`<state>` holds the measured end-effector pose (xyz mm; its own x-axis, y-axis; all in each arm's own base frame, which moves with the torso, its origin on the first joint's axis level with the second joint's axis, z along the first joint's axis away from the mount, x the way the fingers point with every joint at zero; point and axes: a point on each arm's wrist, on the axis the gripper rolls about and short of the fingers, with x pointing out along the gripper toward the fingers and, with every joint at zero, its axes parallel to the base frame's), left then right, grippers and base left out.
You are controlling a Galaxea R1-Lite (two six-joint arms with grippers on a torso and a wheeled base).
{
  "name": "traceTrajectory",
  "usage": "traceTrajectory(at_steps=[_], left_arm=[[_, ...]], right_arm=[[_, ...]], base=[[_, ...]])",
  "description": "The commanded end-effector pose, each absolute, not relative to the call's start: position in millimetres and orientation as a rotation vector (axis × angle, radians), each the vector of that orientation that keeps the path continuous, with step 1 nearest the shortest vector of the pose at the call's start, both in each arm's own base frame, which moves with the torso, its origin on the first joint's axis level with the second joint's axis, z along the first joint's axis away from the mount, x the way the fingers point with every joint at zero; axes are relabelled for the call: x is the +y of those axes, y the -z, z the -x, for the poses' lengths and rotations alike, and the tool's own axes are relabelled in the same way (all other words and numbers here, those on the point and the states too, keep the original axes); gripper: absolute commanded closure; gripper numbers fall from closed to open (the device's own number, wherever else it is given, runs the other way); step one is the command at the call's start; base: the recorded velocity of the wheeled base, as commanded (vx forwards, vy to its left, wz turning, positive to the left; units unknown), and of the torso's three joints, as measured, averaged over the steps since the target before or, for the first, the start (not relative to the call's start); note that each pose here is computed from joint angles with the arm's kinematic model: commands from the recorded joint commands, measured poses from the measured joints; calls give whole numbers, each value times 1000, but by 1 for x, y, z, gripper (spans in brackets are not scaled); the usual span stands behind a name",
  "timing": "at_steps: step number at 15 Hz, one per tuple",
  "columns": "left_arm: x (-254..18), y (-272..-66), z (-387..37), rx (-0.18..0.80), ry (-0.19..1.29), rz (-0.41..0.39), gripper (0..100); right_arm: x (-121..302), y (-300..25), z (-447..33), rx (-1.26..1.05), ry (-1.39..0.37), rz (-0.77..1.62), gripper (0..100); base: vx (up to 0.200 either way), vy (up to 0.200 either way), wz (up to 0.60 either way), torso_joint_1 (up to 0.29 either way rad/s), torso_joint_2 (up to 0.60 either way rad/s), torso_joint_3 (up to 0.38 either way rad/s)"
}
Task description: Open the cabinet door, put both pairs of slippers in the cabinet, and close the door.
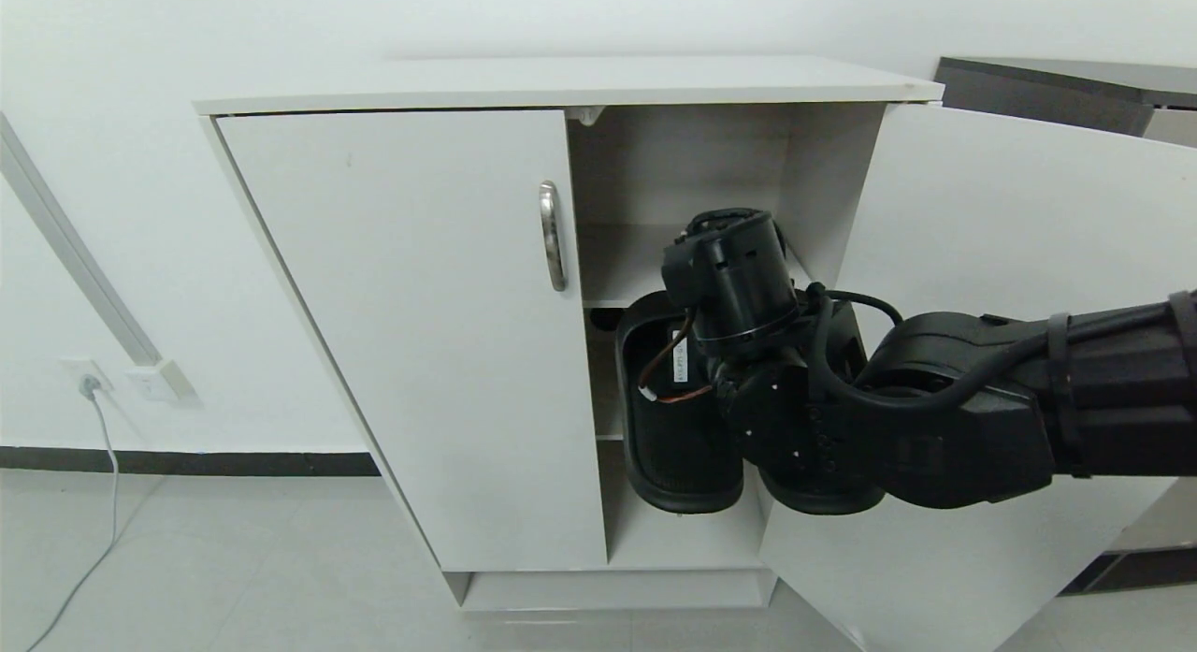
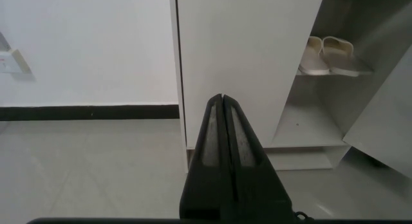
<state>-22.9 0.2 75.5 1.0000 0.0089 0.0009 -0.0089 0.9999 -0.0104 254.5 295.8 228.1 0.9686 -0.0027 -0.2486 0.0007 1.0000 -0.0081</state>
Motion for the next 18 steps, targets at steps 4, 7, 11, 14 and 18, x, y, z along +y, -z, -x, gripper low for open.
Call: traceTrajectory(at_steps=[4,7,11,14,18], left_arm=[[0,-76,23,1,-8,11,100],[0,-76,23,1,-8,11,100],[0,-75,23,0,-8,11,100],[0,-75,23,0,-8,11,100],[0,-75,23,0,-9,11,100]], right_arm=[[297,-228,-255,248,0,14,100],[298,-228,-256,245,-1,13,100],[298,-227,-256,247,-1,15,100],[299,-220,-260,258,7,26,100],[302,-220,-275,242,20,1,100]], base=[[200,0,0,0,2,6],[200,0,0,5,2,1],[200,0,0,2,0,2],[67,0,0,1,2,1],[0,0,0,0,0,0]])
